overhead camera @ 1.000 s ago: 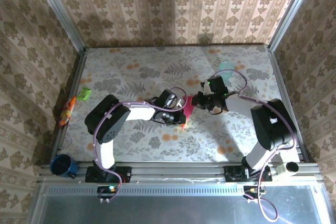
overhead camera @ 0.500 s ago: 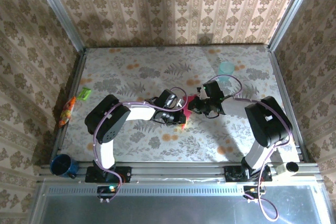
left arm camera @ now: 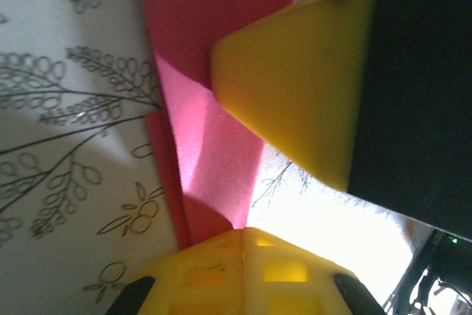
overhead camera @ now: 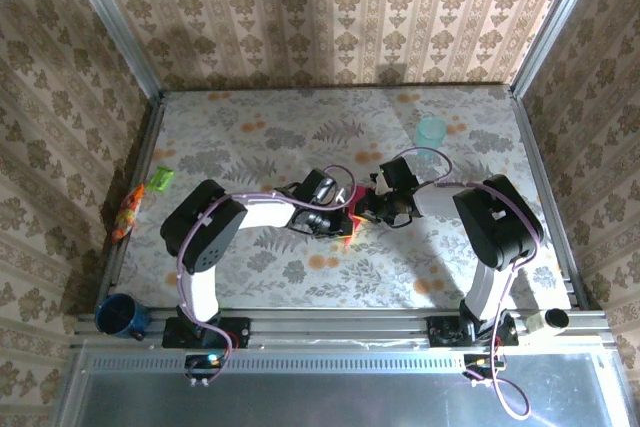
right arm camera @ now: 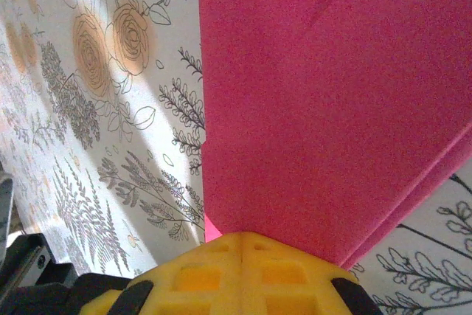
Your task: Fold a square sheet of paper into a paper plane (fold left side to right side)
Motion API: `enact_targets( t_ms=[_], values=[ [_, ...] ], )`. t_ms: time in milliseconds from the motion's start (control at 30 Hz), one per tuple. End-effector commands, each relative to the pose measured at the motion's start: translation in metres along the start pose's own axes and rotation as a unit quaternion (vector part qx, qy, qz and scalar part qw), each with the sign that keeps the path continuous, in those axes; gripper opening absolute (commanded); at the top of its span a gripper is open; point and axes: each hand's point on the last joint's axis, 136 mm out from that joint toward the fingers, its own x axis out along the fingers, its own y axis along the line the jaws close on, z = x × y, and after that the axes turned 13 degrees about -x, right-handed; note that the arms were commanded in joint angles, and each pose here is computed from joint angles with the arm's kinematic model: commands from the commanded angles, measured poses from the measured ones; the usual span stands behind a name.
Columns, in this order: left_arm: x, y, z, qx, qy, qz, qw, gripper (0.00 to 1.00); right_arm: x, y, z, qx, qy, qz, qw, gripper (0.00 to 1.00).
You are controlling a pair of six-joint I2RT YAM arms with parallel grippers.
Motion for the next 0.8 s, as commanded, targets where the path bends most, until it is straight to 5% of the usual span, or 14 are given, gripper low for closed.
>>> enact_targets(
  t_ms=[0, 400, 767],
  values=[
    [-0.023, -0.028, 0.006, 0.013, 0.001, -0.029, 0.999, 0.00, 0.007, -0.042, -0.036, 0.036, 0.050, -0.071, 0.996, 0.00],
    [-0.024, -0.033, -0.035, -0.016, 0.063, -0.063, 0.996, 0.00, 0.009, -0.045, -0.040, 0.032, 0.057, -0.069, 0.996, 0.00],
    [-0.008, -0.024, -0.039, -0.029, 0.078, -0.058, 0.995, 0.00, 0.010, -0.047, -0.044, 0.030, 0.067, -0.074, 0.995, 0.00]
  ],
)
